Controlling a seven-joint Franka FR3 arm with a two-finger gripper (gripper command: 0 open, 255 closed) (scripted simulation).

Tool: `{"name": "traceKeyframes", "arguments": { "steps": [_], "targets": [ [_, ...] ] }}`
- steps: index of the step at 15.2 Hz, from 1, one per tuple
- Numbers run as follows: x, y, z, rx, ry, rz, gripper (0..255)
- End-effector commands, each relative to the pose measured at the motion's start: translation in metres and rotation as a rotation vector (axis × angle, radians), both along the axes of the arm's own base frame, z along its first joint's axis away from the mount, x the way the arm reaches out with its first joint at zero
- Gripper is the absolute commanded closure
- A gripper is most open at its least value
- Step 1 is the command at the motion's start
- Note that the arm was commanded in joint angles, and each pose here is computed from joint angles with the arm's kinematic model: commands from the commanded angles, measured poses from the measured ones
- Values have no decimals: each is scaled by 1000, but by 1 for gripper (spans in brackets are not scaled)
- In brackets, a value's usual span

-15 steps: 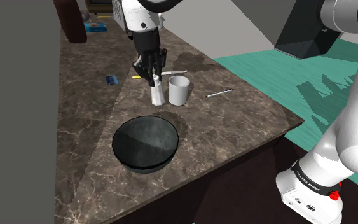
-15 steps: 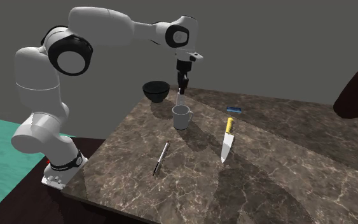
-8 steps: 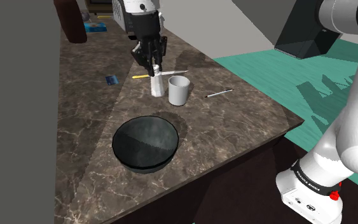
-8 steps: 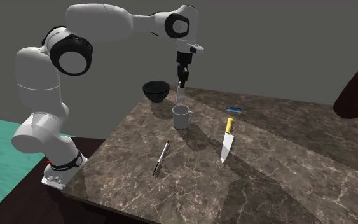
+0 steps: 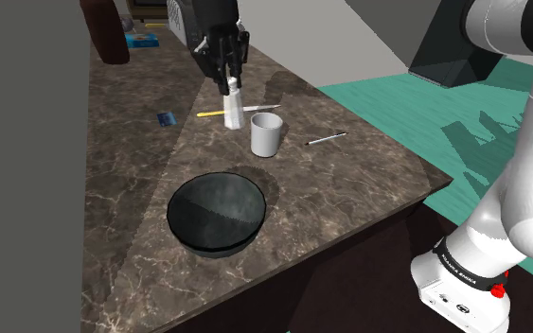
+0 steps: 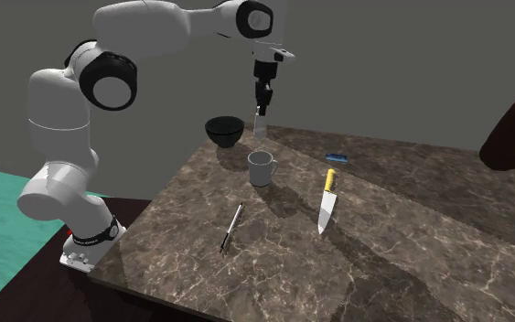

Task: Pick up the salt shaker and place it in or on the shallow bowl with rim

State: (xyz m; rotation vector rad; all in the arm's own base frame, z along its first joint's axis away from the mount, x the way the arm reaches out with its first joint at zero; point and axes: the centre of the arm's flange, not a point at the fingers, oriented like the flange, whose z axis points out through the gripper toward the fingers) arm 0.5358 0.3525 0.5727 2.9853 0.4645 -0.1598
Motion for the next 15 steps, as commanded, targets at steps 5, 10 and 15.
{"name": "traceKeyframes", "arguments": {
  "steps": [5,10,15],
  "targets": [
    [-1,0,32,0,0,0,255],
    [-31,24,48,0,0,0,255],
    [-82,64,61,0,0,0,255]
  ]
}}
